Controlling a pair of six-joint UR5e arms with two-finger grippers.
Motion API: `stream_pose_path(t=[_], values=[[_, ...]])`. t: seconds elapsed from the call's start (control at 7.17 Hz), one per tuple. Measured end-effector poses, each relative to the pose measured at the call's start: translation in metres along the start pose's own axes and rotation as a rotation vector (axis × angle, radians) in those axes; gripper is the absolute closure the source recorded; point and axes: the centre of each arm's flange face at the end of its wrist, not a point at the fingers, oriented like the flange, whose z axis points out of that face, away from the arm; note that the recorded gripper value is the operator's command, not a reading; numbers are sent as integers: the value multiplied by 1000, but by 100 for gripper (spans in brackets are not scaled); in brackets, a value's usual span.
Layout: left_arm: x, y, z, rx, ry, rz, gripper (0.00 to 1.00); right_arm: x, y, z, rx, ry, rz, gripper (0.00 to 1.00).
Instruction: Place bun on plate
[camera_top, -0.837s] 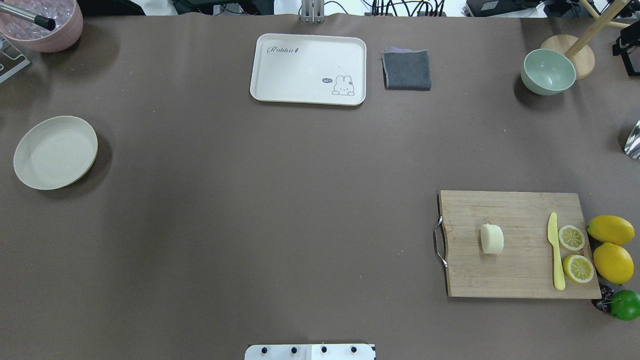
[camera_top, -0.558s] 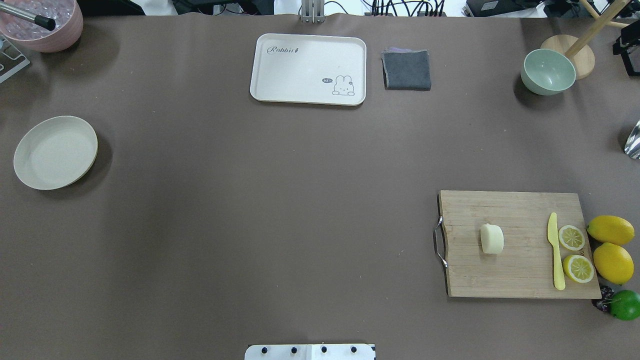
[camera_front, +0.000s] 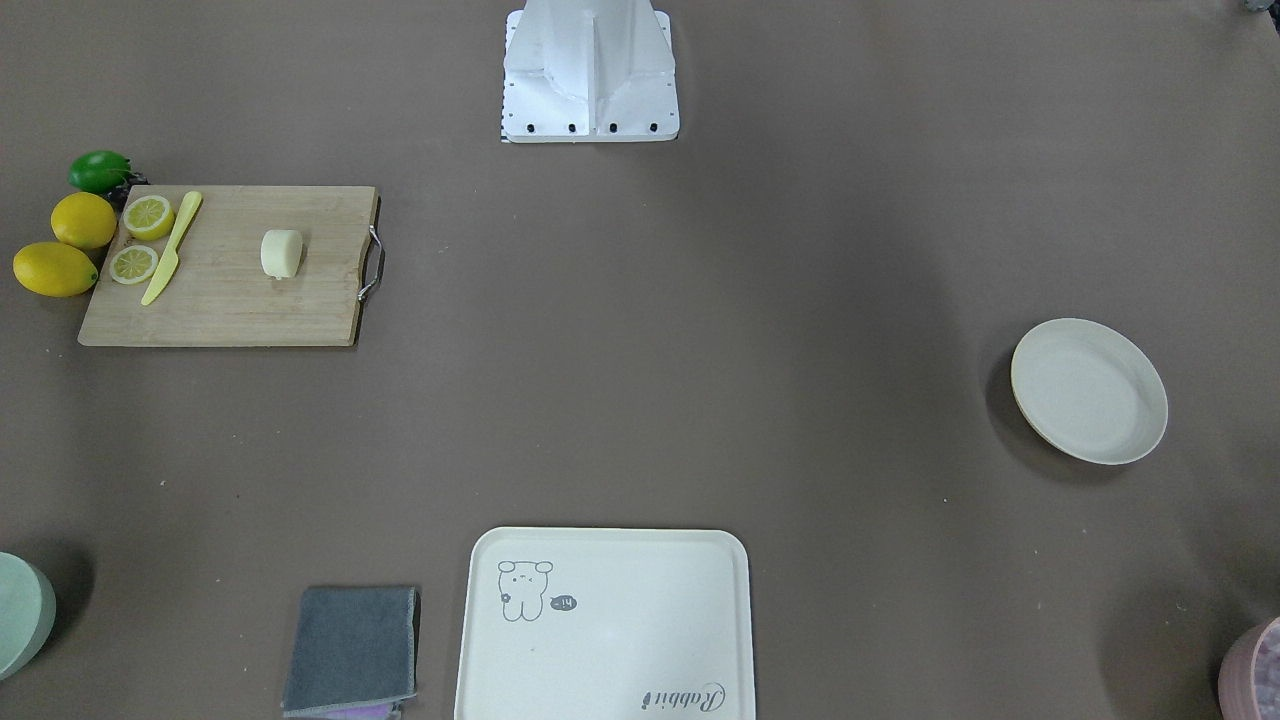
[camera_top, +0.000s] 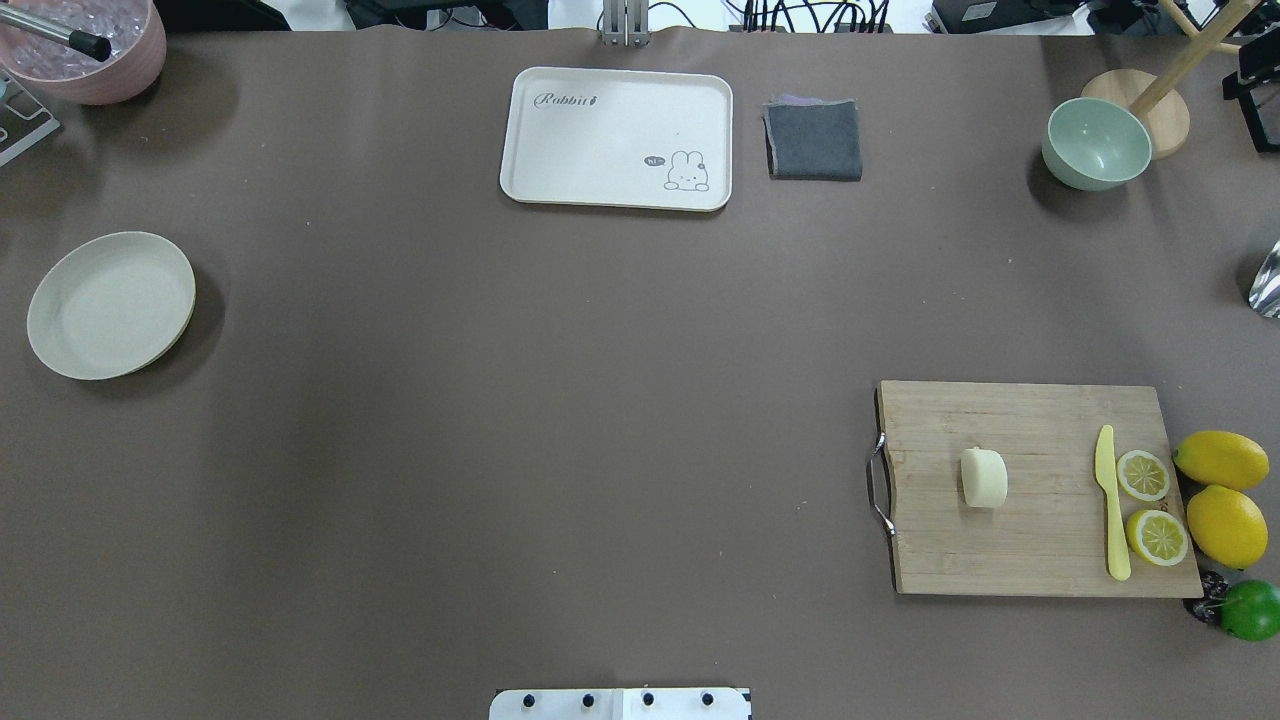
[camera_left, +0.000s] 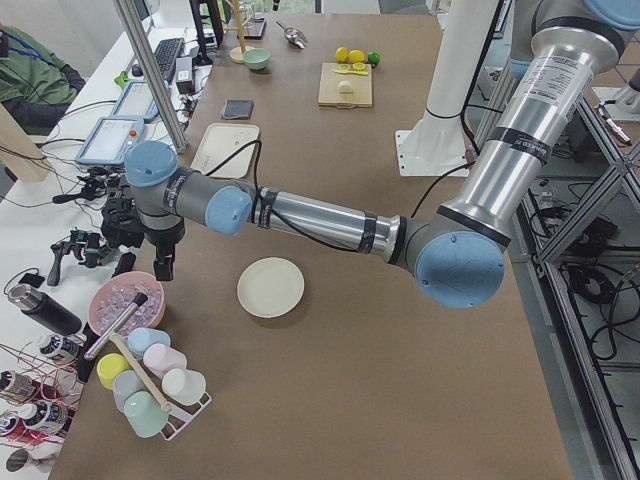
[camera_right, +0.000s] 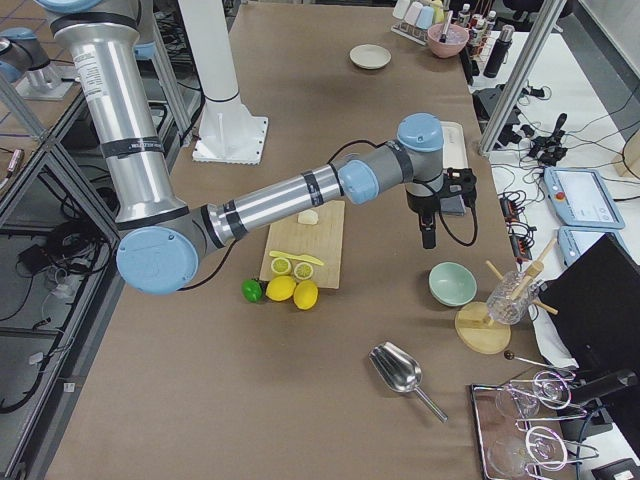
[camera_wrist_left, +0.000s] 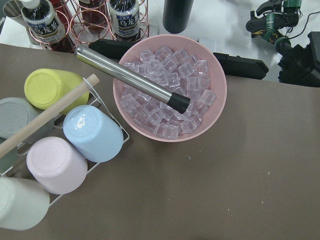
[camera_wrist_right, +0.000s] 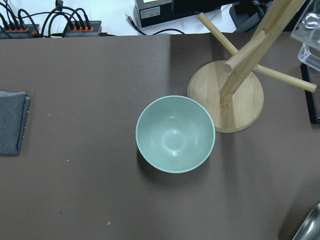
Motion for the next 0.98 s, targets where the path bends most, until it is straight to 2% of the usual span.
stream_pose_path(t=[0.7, 0.98], values=[[-3, 4, 24, -35, -17, 3, 2, -9, -10, -5, 14, -5, -10, 0], [10, 17, 51, -71, -15, 44, 3, -14, -13, -8, 21, -8, -14, 0]])
